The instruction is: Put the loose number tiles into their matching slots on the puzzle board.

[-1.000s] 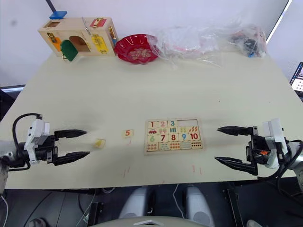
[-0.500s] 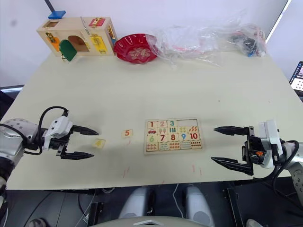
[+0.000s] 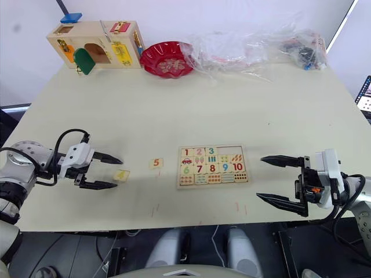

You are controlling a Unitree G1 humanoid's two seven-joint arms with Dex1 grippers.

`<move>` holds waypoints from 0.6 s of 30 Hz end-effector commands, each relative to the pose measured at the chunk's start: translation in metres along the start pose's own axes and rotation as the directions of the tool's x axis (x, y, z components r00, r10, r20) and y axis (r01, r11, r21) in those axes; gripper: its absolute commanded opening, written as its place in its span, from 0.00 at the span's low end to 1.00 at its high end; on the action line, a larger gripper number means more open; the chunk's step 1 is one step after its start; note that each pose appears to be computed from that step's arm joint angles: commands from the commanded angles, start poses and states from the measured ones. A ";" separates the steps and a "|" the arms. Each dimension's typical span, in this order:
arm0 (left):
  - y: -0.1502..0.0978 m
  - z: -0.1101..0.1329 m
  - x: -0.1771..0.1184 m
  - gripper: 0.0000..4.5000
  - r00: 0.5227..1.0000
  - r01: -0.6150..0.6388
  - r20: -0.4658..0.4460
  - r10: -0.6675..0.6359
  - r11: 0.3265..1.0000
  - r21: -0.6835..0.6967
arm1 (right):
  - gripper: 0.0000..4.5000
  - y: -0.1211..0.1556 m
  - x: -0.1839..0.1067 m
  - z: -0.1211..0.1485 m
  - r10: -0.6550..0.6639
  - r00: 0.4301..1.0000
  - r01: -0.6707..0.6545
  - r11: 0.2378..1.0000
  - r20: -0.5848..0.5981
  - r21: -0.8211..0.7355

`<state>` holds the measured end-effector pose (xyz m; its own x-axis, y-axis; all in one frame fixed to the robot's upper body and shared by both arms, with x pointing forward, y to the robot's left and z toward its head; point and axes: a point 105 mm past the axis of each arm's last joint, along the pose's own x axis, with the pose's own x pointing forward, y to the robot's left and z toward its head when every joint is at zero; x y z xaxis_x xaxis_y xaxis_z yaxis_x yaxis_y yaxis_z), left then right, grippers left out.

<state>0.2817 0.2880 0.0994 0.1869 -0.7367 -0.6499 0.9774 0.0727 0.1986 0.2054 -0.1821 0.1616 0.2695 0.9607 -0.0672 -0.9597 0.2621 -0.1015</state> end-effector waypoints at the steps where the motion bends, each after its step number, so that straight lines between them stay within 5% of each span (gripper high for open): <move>1: -0.003 -0.003 -0.004 0.80 1.000 0.021 -0.015 -0.021 1.000 -0.004 | 1.00 0.003 0.001 0.010 0.010 1.000 -0.009 0.999 0.019 -0.042; 11: -0.003 -0.004 -0.001 0.80 1.000 0.019 -0.008 -0.019 1.000 -0.001 | 1.00 0.003 0.001 0.009 0.008 1.000 -0.007 0.999 0.020 -0.037; 13: -0.004 -0.004 0.000 0.68 1.000 0.024 -0.007 -0.024 1.000 0.007 | 1.00 0.003 0.001 0.008 0.008 1.000 -0.007 0.999 0.020 -0.037; 18: -0.003 -0.002 0.003 0.68 1.000 0.029 -0.002 -0.029 0.999 0.016 | 1.00 0.004 0.001 0.008 0.008 1.000 -0.007 0.999 0.018 -0.034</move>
<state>0.2839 0.2877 0.0992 0.1979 -0.7411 -0.6415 0.9736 0.0729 0.2161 0.2052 -0.1823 0.1607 0.2740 0.9593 -0.0679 -0.9588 0.2670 -0.0976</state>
